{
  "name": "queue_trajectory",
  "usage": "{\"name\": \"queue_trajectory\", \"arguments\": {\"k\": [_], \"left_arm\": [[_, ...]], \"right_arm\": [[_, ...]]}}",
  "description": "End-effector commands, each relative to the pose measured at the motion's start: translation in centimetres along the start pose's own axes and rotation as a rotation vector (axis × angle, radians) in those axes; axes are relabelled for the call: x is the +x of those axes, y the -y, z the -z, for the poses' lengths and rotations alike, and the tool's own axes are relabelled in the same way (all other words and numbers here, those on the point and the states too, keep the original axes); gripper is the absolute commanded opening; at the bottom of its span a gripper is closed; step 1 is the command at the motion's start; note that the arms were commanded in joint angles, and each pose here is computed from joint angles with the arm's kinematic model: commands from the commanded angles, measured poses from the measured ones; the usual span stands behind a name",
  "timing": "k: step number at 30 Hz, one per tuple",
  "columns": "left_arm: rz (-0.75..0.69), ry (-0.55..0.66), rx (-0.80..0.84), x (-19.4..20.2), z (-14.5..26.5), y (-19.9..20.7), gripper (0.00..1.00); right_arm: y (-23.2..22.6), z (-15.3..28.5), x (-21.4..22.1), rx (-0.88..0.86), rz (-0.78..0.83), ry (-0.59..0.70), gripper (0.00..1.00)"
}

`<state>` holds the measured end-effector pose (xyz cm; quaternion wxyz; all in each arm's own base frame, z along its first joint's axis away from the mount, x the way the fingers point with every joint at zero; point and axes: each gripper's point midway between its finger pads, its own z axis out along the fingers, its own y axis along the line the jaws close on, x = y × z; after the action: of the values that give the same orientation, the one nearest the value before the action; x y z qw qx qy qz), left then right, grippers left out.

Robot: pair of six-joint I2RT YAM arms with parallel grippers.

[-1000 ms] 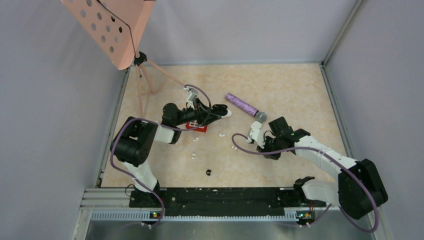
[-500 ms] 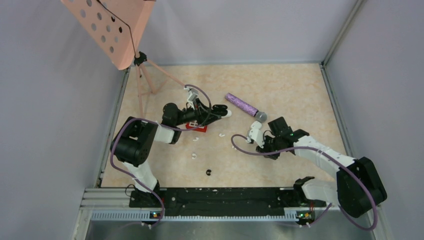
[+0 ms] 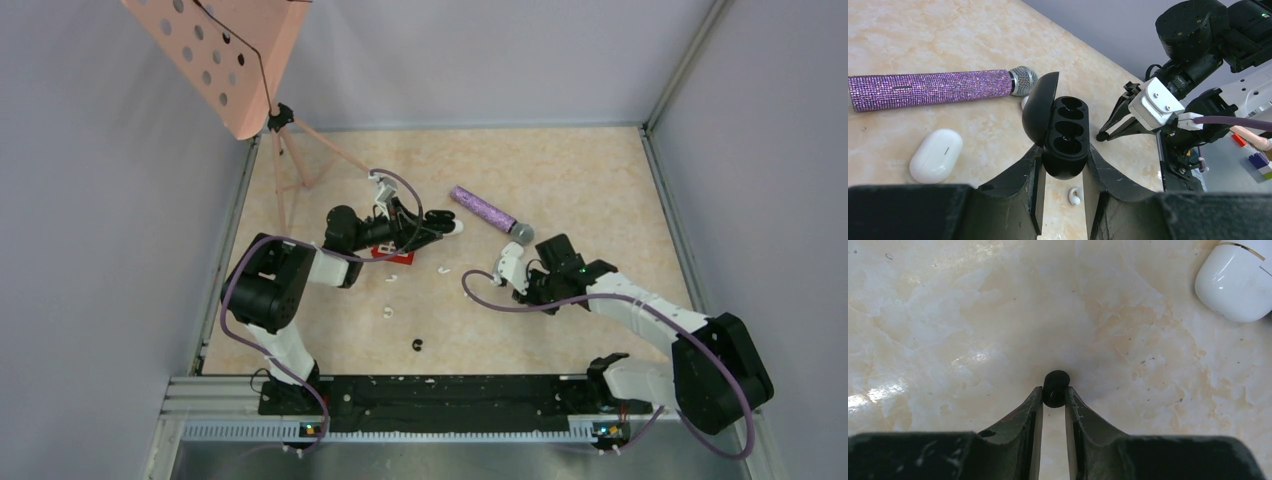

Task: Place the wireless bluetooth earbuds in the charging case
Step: Pick up the earbud from the center of the board.

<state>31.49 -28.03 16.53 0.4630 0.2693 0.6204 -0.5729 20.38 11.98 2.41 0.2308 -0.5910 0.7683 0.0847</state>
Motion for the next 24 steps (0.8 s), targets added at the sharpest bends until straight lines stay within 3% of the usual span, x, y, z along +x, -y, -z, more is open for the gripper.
{"name": "queue_trajectory", "arguments": {"k": [1, 6, 12, 17, 24], "left_arm": [[-0.067, 0.042, 0.011, -2.2, -0.3, 0.3, 0.00], [-0.084, 0.034, 0.037, -1.9, -0.3, 0.6, 0.00], [-0.119, 0.002, 0.145, -0.7, -0.7, 1.4, 0.00], [-0.147, -0.032, 0.206, 0.4, -0.9, 2.8, 0.00], [-0.207, -0.071, 0.271, 1.2, -0.7, 5.2, 0.00]], "right_arm": [[0.8, 0.1, -0.6, 0.047, 0.024, 0.017, 0.17], [1.1, 1.8, -2.3, 0.052, 0.017, 0.060, 0.04], [-0.2, 5.4, -7.2, -0.107, -0.003, 0.194, 0.00], [-0.1, 9.2, -13.9, -0.238, -0.013, 0.375, 0.00], [1.0, 13.0, -20.2, -0.277, 0.025, 0.547, 0.00]]}}
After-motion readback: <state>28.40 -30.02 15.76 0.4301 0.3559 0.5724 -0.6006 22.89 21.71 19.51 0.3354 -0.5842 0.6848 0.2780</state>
